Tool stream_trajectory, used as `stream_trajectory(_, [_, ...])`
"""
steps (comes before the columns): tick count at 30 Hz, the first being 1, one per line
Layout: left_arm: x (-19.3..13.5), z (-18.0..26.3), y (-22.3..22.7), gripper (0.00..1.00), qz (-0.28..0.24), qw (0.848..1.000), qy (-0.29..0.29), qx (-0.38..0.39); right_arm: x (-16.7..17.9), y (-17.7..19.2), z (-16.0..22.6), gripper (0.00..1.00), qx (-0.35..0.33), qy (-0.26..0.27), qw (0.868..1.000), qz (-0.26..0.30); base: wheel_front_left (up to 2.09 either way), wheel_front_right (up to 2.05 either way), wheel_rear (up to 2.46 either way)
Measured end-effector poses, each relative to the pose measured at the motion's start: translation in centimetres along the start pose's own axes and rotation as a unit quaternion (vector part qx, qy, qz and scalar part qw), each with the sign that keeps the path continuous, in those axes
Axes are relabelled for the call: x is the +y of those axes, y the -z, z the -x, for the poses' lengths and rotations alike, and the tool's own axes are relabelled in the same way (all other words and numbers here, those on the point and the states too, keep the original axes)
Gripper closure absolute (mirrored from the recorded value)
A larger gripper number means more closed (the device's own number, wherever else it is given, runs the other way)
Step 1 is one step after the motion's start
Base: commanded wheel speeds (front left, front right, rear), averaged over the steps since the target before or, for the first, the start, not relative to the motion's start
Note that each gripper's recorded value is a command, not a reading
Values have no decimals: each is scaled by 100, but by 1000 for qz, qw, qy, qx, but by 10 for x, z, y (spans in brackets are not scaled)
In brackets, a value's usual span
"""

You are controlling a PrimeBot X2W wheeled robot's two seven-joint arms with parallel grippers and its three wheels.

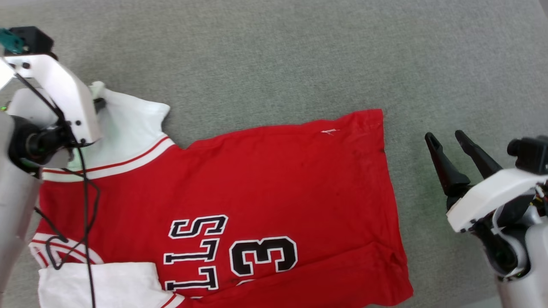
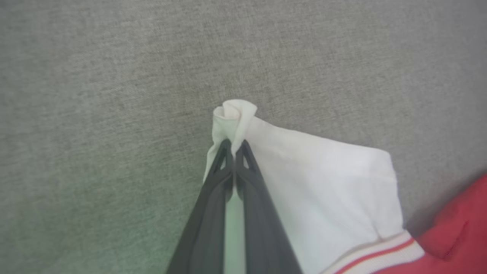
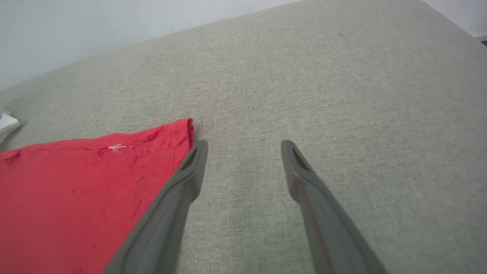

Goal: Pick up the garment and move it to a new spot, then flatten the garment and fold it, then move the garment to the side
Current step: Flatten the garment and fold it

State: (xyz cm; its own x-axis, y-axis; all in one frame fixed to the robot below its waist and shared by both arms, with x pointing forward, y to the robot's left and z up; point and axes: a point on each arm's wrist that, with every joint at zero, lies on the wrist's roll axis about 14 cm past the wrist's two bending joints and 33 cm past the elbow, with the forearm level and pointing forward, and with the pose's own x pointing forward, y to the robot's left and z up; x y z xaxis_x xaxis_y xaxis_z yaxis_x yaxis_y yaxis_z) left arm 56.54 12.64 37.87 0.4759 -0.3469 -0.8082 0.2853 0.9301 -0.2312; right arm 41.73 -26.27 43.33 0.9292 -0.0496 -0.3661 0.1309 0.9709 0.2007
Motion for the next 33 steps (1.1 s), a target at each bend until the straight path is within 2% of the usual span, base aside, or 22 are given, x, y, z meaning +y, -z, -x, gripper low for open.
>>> stream_trajectory(5, [-11, 19, -12, 100, -12, 999, 10, -42, 2, 13, -14, 0, 114, -32, 993, 16, 0, 0, 0])
stream_trajectory(11, [-13, 47, -27, 100, -34, 995, 6, -98, 35, 14, -38, 0, 192, -90, 976, 51, 0, 0, 0])
stream_trajectory(18, [-2, 63, -23, 100, -40, 992, -7, -119, 67, 40, -62, 0, 268, -132, 950, 87, 0, 0, 0])
stream_trajectory(23, [2, 64, -19, 100, -36, 991, -8, -126, 64, 68, -66, 0, 338, -129, 928, 95, 0, 0, 0])
stream_trajectory(24, [3, 64, -17, 100, -34, 992, -9, -125, 64, 71, -66, 53, 348, -128, 924, 94, 0, 0, 0])
stream_trajectory(26, [4, 66, -14, 100, -31, 991, -9, -127, 64, 73, -65, 100, 359, -129, 920, 91, 0, 0, 0])
stream_trajectory(29, [7, 73, -11, 100, -24, 990, -11, -137, 67, 67, -65, 100, 349, -135, 923, 91, 0, 0, 0])
stream_trajectory(33, [11, 89, -11, 100, -18, 986, -18, -163, 76, 40, -65, 100, 301, -147, 938, 91, 0, 0, 0])
